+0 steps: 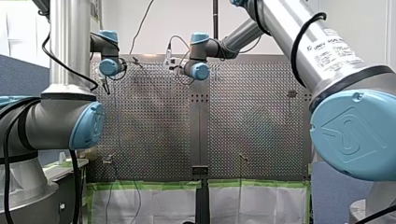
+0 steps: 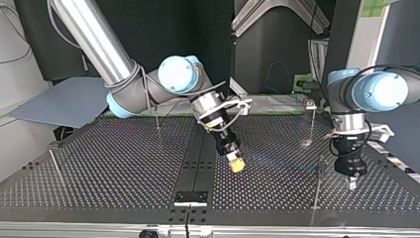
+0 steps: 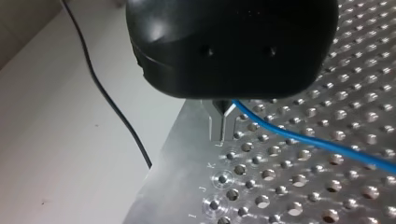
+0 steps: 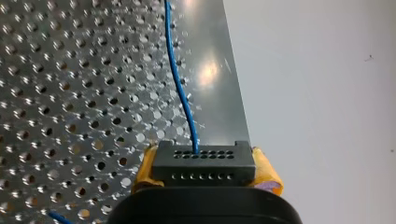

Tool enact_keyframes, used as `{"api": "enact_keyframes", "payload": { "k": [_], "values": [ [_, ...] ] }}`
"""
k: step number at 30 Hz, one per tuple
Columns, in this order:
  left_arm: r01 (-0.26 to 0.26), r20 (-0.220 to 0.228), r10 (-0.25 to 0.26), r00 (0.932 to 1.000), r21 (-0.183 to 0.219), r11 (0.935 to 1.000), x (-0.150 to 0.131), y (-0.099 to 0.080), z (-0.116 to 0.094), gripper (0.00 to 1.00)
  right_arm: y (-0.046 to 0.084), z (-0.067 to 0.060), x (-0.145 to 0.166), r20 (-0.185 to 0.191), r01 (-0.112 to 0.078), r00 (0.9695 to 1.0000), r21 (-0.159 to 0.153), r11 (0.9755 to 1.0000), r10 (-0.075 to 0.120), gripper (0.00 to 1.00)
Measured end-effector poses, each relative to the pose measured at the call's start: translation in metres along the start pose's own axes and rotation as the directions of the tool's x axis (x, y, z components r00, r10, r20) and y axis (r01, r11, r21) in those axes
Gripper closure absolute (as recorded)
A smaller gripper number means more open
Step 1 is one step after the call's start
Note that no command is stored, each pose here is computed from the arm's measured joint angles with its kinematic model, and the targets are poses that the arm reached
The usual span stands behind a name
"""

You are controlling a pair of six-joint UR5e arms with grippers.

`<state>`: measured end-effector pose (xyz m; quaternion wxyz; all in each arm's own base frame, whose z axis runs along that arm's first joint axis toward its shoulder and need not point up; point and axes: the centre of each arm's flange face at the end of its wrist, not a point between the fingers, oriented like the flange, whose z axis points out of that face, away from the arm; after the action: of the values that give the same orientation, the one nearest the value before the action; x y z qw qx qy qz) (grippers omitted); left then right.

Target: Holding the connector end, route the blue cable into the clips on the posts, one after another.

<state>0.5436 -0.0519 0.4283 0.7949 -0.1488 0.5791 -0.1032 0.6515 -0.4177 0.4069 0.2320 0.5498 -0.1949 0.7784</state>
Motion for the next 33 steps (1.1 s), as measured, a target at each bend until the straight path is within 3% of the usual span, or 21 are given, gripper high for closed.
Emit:
{"api": "enact_keyframes", "payload": {
  "k": [16, 33],
  "values": [
    [0.019, -0.017, -0.019, 0.9997, 0.003, 0.9998, 0.015, 0.012, 0.023, 1.0, 0.038, 0.014, 0.003, -0.022, 0.012, 0.9997, -0.014, 0.9998, -0.012, 1.0],
    [0.02, -0.022, -0.019, 0.9996, 0.002, 0.9998, 0.016, 0.013, 0.024, 1.0, 0.065, 0.024, 0.004, -0.035, 0.014, 0.9993, -0.011, 0.9998, -0.015, 1.0]
  ]
}}
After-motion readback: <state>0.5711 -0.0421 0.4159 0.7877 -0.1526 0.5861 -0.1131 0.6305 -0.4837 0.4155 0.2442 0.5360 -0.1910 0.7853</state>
